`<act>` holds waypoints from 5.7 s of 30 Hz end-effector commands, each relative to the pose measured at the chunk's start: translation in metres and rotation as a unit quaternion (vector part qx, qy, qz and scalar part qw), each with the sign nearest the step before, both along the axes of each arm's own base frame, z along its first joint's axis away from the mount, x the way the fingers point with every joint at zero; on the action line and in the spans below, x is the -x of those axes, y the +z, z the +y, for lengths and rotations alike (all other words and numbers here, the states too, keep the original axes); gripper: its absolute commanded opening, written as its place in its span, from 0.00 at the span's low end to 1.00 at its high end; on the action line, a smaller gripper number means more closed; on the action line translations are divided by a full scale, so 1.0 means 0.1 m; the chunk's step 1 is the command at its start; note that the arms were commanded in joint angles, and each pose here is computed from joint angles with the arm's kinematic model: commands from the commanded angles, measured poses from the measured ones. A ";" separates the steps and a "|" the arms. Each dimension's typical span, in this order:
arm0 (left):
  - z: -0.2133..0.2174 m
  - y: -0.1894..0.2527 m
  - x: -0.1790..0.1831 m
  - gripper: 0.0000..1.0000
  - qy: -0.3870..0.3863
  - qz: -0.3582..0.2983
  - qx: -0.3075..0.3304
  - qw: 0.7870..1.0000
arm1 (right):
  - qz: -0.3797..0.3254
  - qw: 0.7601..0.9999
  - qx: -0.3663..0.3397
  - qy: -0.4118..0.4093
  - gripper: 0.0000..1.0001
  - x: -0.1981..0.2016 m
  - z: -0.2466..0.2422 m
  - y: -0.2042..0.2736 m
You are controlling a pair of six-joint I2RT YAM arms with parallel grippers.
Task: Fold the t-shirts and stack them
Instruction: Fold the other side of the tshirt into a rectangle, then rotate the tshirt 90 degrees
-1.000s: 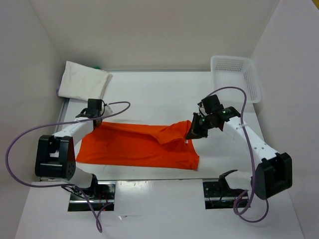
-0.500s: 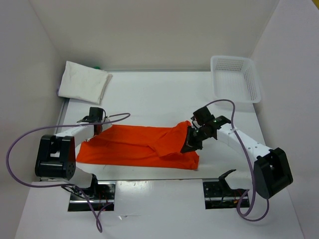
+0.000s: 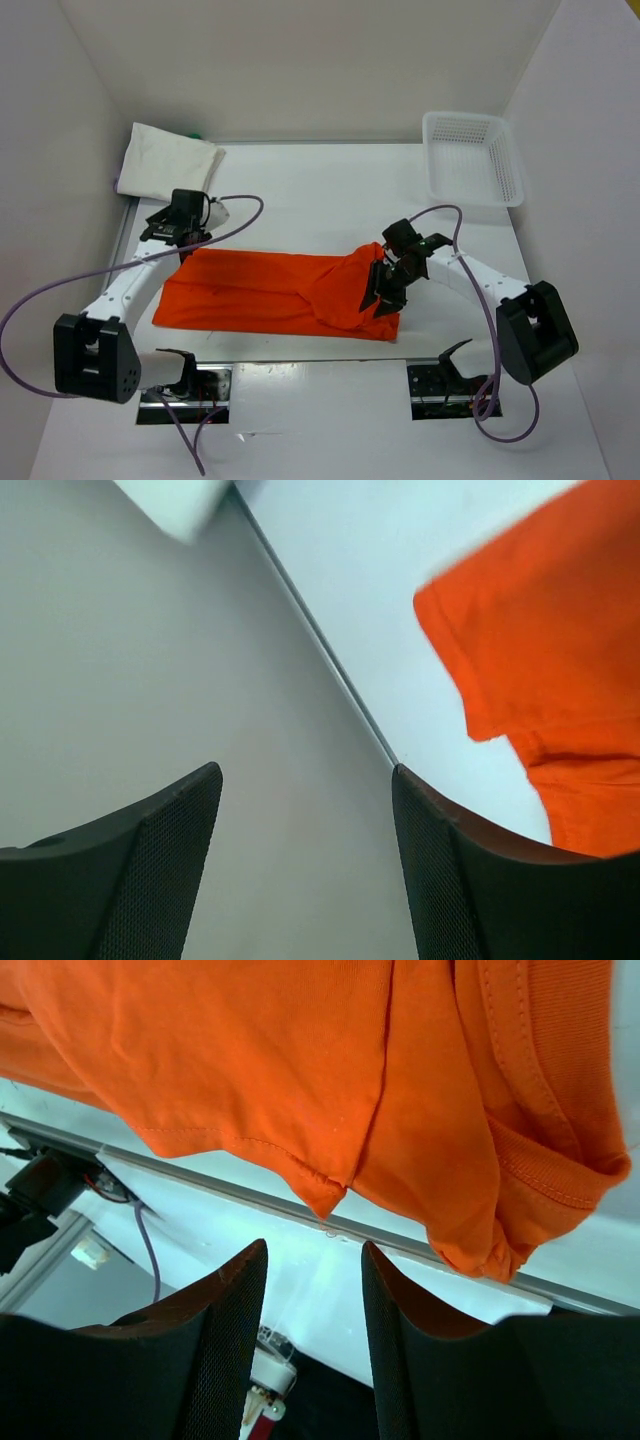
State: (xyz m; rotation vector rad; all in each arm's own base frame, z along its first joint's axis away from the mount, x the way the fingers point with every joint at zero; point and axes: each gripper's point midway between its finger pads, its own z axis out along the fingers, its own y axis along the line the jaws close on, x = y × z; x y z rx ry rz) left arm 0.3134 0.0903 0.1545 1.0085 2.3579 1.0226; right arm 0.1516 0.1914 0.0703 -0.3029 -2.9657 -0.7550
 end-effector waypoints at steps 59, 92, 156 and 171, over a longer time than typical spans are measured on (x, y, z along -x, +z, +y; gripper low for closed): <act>-4.05 -0.81 1.04 0.75 -0.414 0.127 0.255 0.864 | -0.065 0.991 -0.024 -0.111 0.00 -1.16 0.32 0.10; -4.05 -1.12 1.03 0.05 -0.412 0.153 0.229 0.868 | -0.056 0.992 -0.034 -0.107 0.00 -1.13 0.31 0.07; -1.10 -0.88 -0.13 0.86 -0.039 0.026 0.226 0.973 | -0.160 0.973 0.097 -0.139 0.17 -1.69 -0.20 -0.13; -0.79 -1.11 -0.24 0.85 0.014 0.047 0.221 0.974 | -0.133 0.967 0.101 -0.192 0.10 -2.01 -0.69 -0.24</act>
